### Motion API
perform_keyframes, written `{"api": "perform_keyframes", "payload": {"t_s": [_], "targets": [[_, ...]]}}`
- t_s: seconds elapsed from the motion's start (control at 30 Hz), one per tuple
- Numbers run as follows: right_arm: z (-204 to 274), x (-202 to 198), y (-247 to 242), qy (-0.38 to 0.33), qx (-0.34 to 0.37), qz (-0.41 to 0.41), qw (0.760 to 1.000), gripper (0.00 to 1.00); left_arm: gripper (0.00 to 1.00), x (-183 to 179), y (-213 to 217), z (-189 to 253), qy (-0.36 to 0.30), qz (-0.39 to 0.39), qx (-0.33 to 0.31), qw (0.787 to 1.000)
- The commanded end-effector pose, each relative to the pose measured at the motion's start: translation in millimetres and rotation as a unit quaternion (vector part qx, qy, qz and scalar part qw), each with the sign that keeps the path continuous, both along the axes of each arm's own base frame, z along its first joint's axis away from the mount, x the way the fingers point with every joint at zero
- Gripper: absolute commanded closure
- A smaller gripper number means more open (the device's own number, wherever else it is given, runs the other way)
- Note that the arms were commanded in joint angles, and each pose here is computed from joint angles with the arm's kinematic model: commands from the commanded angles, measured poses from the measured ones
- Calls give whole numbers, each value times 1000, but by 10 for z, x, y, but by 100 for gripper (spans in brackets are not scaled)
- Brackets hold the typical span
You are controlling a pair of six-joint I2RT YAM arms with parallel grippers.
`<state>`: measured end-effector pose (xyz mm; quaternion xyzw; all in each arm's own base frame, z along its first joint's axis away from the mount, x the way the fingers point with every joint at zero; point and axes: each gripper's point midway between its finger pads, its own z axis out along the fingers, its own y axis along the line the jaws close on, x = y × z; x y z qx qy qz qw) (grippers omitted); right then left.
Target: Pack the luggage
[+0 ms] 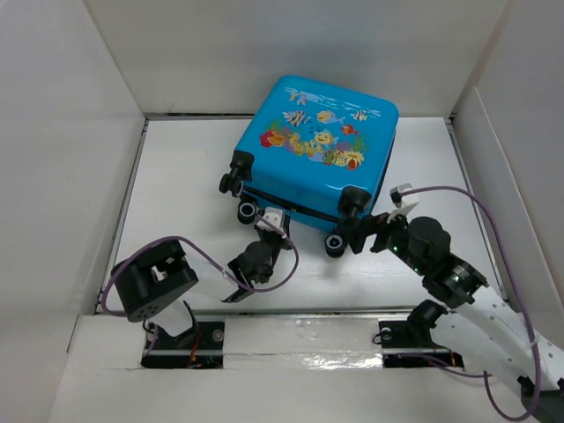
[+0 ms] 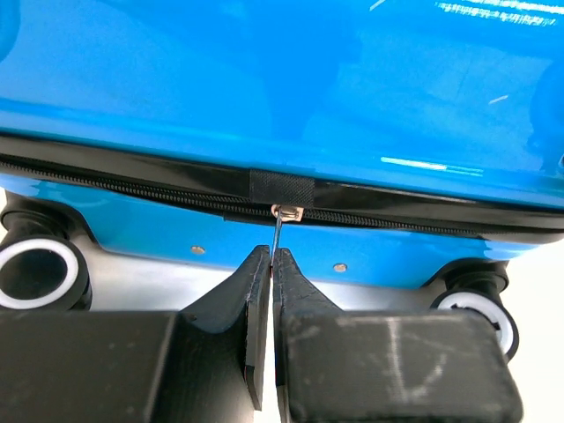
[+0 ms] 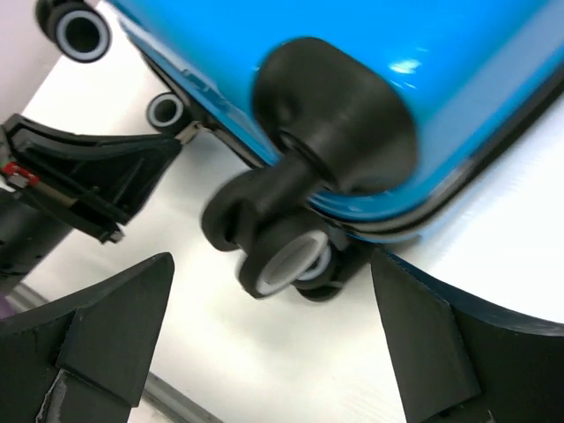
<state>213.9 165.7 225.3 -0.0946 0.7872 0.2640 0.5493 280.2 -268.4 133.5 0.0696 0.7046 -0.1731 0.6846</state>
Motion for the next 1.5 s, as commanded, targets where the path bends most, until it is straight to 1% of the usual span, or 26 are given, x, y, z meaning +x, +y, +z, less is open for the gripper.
{"api": "perform_keyframes", "payload": {"t_s": [0.0,0.07,0.17,0.23,0.33,0.4,0.43,0.5,0.6,0.63,0.67,0.7,0.73,0.77,0.9,0.97,1.0,1.07,1.13,1.27,1.3,1.4,1.47], "targets": [[146,46,253,-18,20,36,999,0,100,66,42,638,-72,16,-129,989],[97,138,257,-15,33,13,999,0,100,60,29,613,-67,13,-128,989],[62,307,274,-7,24,-16,1000,0,100,52,17,583,-61,9,-127,990],[-67,402,276,13,2,-34,999,0,100,44,17,575,-59,7,-124,990],[-106,497,352,15,7,-38,999,0,100,66,44,588,-58,9,-124,991],[-88,557,391,9,23,-44,999,5,100,91,64,574,-56,13,-121,991],[-75,615,376,3,31,-60,998,13,100,91,65,573,-56,13,-120,991],[-164,673,373,17,27,-77,997,24,100,90,69,565,-53,14,-116,992],[-139,684,293,17,27,-98,995,65,100,83,124,526,-48,23,-110,992],[-119,689,214,9,28,-116,993,85,100,87,161,498,-45,31,-106,993],[-168,669,128,6,24,-130,991,93,100,100,238,486,-43,42,-106,993],[-54,627,30,-16,32,-140,990,98,100,113,301,439,-36,50,-103,993],[-38,607,-78,-23,29,-158,987,100,100,106,351,415,-31,59,-104,992],[-77,587,-195,-24,18,-171,985,100,100,103,446,380,-26,69,-100,992],[24,485,-667,-43,1,-218,975,100,100,69,727,276,-9,117,-104,988],[57,464,-787,-51,-6,-229,972,100,100,36,817,250,-3,129,-110,985],[56,456,-840,-53,-16,-232,971,100,100,23,861,182,6,138,-102,985],[76,476,-932,-55,-20,-239,969,100,100,-7,947,117,15,153,-112,982],[90,495,-991,-57,-29,-243,968,100,100,-38,1028,15,26,166,-110,980],[213,550,-1170,-73,-40,-263,961,100,100,-149,1215,-237,52,189,-132,972],[232,573,-1257,-75,-46,-275,957,100,100,-169,1263,-290,57,196,-128,971],[340,616,-1301,-83,-37,-275,957,100,100,-181,1383,-321,62,221,-147,962],[429,632,-1405,-89,-34,-289,952,100,100,-164,1456,-280,61,240,-165,955]]}}
